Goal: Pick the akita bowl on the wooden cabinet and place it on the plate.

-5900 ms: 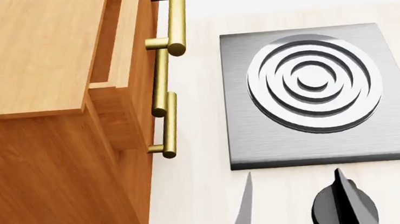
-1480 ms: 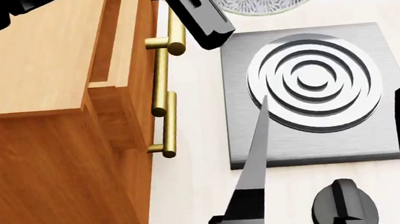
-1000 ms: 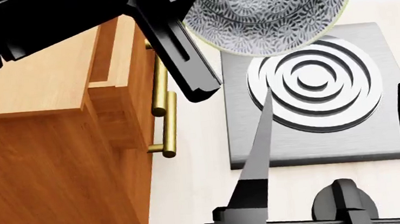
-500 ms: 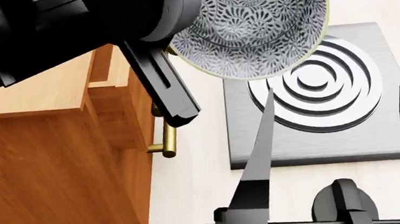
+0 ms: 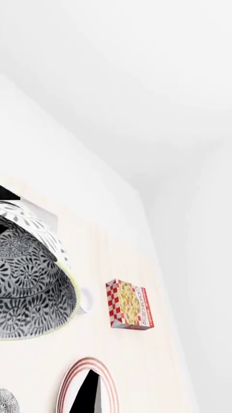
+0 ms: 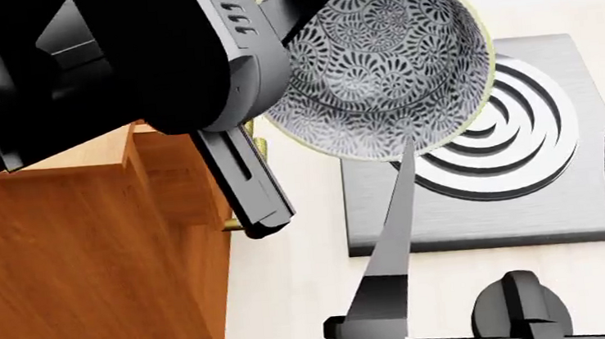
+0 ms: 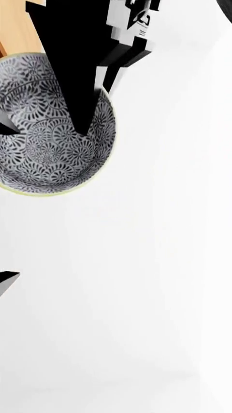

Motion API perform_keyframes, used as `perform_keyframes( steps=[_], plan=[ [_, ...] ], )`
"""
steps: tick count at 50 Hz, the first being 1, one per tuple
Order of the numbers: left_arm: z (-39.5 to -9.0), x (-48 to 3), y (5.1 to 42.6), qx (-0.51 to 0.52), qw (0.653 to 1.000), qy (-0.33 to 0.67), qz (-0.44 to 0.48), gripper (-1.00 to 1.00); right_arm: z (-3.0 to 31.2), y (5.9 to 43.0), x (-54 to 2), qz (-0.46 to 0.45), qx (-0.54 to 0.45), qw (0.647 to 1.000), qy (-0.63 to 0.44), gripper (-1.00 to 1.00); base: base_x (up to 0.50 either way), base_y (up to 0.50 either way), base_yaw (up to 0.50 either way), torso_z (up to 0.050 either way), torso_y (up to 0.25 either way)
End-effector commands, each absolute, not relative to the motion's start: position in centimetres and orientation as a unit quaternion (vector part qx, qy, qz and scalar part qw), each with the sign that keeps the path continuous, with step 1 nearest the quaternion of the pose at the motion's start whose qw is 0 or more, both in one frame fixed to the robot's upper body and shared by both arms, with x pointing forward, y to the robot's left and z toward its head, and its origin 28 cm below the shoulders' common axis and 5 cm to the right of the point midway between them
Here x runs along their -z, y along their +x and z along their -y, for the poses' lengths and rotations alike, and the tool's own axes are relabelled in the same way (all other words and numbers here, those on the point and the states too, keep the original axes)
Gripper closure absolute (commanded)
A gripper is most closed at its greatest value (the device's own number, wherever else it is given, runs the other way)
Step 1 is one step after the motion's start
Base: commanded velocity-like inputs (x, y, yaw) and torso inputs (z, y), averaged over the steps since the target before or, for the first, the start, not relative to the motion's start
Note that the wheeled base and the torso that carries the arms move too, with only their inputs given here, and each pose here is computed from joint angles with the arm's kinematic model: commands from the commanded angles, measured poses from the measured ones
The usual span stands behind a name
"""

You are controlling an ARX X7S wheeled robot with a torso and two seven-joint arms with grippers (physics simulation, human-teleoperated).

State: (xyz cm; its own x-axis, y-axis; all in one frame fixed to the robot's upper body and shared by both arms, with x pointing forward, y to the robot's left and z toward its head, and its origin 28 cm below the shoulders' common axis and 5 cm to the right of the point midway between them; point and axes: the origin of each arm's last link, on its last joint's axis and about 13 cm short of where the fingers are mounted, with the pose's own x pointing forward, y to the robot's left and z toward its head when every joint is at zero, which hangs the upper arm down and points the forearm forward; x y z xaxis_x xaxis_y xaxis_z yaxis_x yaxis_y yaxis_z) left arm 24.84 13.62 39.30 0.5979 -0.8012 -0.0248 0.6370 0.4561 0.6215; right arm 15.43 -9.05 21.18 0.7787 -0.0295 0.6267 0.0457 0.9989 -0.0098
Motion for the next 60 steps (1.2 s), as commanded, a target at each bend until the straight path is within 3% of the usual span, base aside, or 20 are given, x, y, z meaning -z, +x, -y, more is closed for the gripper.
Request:
perform_keyframes(
  steps=[1,52,53,60],
  plan=[
    [-13.6,-39.2,24.5,0.428,0.84,0.299,0.147,1.0,9.0,15.4,-21.3,0.333,0.019,0.943,-0.012,-1.0,0.0,0.0,0.0,0.0,0.0],
    [-14.0,-38.8,23.4,0.455,0.827,0.291,0.156,1.0,9.0,15.7,-20.7,0.319,0.029,0.947,-0.016,-1.0,0.0,0.0,0.0,0.0,0.0],
    [-14.0,-38.7,23.4,0.455,0.826,0.293,0.158,1.0,9.0,15.7,-20.7,0.317,0.03,0.948,-0.011,1.0,0.0,0.0,0.0,0.0,0.0],
    [-14.0,-38.7,23.4,0.458,0.825,0.291,0.157,1.0,9.0,15.8,-20.5,0.313,0.036,0.949,-0.019,1.0,0.0,0.0,0.0,0.0,0.0]
  ],
)
